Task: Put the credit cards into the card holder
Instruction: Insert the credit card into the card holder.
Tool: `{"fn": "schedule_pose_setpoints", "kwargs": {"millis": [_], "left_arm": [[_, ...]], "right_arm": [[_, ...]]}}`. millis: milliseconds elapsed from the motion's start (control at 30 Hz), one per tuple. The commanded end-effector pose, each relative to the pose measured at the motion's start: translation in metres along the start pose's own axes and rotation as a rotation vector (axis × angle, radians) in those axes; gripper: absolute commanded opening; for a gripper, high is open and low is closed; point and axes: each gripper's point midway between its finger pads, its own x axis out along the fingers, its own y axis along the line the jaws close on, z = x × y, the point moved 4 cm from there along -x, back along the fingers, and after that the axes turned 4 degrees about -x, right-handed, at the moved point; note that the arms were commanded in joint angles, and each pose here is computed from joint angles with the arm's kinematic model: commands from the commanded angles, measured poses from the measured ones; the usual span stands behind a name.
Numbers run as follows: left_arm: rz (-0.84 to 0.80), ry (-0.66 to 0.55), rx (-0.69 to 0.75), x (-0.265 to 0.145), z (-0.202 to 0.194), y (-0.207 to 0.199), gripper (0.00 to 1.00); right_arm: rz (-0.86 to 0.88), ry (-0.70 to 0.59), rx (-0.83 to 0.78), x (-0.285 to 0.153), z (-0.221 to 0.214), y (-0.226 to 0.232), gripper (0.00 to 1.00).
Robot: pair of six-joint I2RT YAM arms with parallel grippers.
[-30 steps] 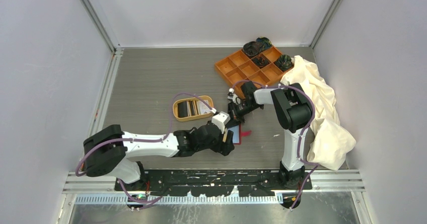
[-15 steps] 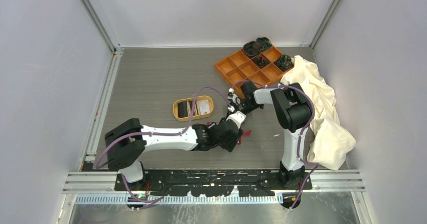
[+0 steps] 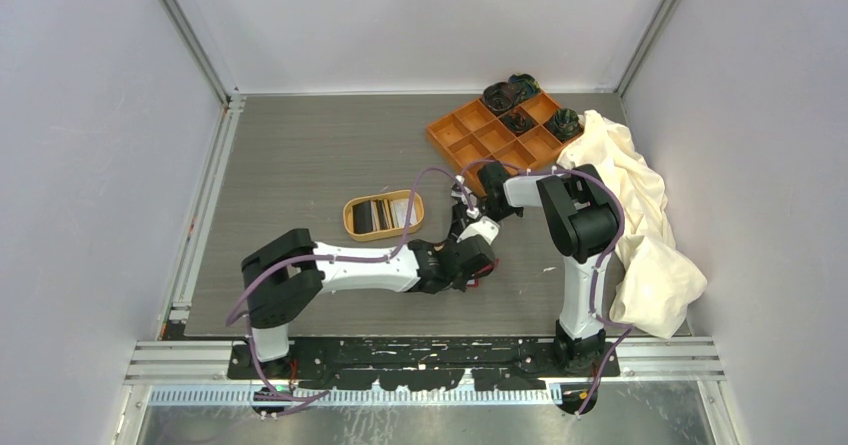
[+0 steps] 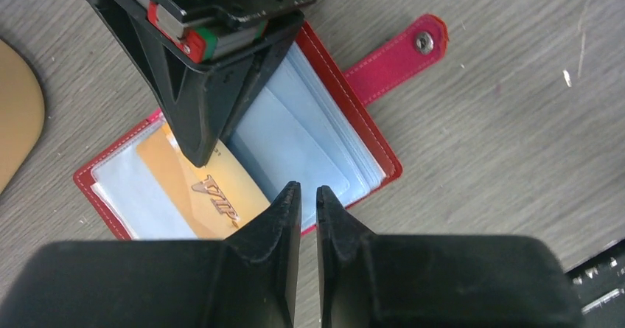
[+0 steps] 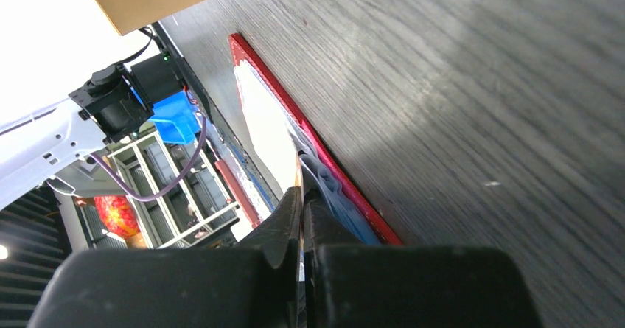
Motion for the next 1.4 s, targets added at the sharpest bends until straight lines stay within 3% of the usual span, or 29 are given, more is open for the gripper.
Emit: {"fn": "schedule_pose_setpoints", "kwargs": {"millis": [0, 400, 767, 1367], "left_arm": [[0.08, -0.035, -0.081, 0.005, 0.016, 0.005, 0.13], [0.187, 0.004, -0.19, 0.02, 0.011, 0.015, 0.13], [0.213, 0.027, -0.299, 0.024, 0.003, 0.035, 0.19], [0.267, 0.008, -0.33, 0.016, 0.0, 0.061, 0.21]], "right_arm": [[-0.099, -0.01, -0.034, 0.007, 0.005, -0.019, 0.05], [-0.096, -0.01, -0.034, 0.007, 0.005, -0.017, 0.08], [-0.097, -0.01, -0.039, 0.006, 0.005, -0.016, 0.22], [-0.076, -0.026, -0.107, -0.007, 0.01, 0.004, 0.42]]}}
